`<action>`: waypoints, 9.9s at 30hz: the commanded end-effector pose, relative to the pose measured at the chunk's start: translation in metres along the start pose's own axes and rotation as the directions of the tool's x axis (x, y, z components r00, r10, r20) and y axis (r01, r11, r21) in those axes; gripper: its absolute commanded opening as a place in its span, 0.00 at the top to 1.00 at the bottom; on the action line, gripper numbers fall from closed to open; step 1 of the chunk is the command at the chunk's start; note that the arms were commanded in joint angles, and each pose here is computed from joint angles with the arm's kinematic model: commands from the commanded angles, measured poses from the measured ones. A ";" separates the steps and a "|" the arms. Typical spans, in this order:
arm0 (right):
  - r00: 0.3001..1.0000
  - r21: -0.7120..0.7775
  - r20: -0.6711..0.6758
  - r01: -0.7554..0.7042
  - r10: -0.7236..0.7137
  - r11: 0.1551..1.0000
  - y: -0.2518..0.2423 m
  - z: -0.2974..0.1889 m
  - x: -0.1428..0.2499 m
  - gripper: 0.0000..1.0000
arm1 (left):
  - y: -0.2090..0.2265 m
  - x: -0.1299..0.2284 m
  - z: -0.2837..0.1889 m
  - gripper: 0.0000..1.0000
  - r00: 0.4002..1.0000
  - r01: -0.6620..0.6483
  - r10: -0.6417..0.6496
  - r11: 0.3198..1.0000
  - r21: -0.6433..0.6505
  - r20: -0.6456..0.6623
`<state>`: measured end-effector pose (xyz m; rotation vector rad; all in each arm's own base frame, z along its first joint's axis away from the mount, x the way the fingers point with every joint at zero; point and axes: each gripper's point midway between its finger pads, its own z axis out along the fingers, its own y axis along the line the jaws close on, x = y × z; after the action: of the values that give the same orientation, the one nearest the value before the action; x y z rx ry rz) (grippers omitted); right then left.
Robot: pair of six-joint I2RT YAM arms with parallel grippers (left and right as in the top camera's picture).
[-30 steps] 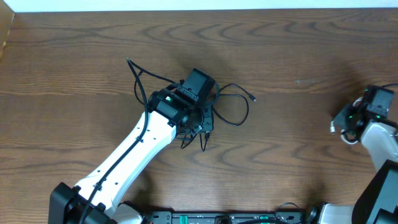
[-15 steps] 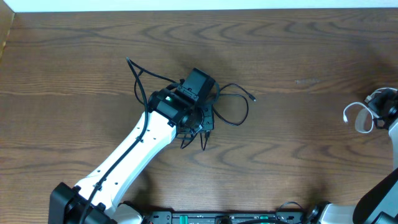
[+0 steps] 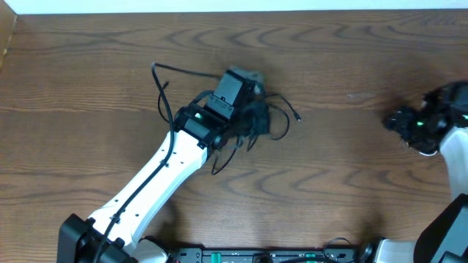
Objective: Untangle cables
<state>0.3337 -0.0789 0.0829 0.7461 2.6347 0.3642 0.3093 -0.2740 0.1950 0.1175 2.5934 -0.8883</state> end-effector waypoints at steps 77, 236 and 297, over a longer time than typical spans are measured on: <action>0.557 -0.094 -0.218 0.805 -0.801 0.586 0.176 0.052 0.298 0.41 | 0.159 0.014 -0.082 0.40 0.975 0.175 -0.216 0.885 -0.432 -0.048; 0.972 0.111 -0.010 0.236 -0.236 0.965 0.071 -0.081 -0.023 0.04 | -0.010 0.015 0.017 0.23 0.977 -0.171 0.184 0.978 0.120 -0.106; 0.911 -0.103 -0.203 0.345 -0.360 0.933 0.153 -0.022 0.092 0.99 | 0.158 0.013 -0.042 0.18 0.958 0.189 -0.251 0.915 -0.358 -0.137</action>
<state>0.3115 0.0998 0.1225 0.2798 2.9160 0.4914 0.3102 -0.1259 0.1225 -0.2243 2.9569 -0.5108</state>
